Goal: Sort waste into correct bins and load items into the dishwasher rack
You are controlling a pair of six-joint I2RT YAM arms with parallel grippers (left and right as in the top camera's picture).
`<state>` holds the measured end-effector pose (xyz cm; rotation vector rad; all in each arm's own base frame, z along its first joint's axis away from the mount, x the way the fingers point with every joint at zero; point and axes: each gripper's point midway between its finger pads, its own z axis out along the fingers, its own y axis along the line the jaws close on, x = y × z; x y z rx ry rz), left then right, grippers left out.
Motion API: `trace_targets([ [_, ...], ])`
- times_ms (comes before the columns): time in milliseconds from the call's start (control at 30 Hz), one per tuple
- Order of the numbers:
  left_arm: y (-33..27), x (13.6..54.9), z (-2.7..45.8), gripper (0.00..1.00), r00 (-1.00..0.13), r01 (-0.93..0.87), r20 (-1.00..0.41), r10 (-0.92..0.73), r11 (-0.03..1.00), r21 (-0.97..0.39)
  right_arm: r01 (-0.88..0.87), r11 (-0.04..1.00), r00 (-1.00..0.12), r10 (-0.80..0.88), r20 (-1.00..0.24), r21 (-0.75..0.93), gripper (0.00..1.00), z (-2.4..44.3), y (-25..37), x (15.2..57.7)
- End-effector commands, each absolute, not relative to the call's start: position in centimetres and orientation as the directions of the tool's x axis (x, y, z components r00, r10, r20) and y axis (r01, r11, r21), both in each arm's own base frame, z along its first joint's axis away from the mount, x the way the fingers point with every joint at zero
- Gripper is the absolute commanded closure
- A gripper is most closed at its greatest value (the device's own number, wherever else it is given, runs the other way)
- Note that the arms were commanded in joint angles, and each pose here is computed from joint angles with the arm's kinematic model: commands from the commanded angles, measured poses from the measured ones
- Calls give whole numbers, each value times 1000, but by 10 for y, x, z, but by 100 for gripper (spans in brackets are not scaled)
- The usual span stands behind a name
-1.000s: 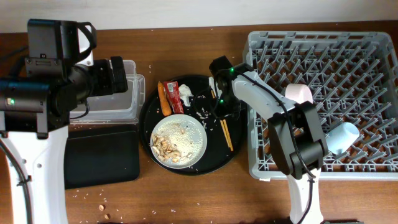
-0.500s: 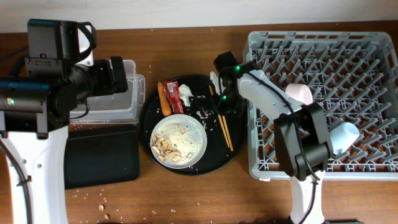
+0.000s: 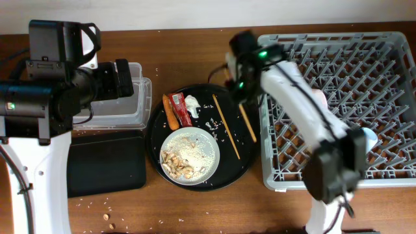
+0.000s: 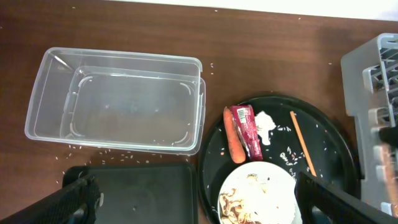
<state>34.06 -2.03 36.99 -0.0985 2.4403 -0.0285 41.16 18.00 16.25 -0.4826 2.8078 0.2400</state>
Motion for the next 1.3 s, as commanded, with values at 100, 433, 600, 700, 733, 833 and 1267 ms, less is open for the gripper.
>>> trace_targets([
  [100, -18, 340, 371, 1, -760, -67, -646, -74, 997, -35, -121, 992, -965, -110, -238, 33, 96, 145, 73, 435],
  [433, -18, 340, 371, 1, -760, -68, -646, -74, 997, -35, -415, 906, -902, -398, -165, 85, 58, 106, 201, 377],
  [600, -18, 340, 371, 1, -760, -68, -646, -74, 997, -35, -469, 883, -880, -468, -79, 1, 59, 13, 197, 347],
  [700, -18, 340, 371, 1, -760, -68, -646, -74, 997, -35, -515, 857, -857, -515, -22, 5, 71, -9, 189, 330],
  [733, -18, 340, 371, 1, -760, -68, -646, -74, 997, -35, -517, 856, -856, -516, -32, 2, 75, -9, 189, 333],
  [833, -18, 340, 371, 1, -760, -67, -646, -74, 997, -35, -511, 860, -859, -510, -38, 1, 96, -2, 190, 336],
  [1267, -18, 340, 371, 1, -760, -67, -646, -74, 997, -35, -89, 994, -989, -81, -128, 61, 87, 96, 79, 393],
])
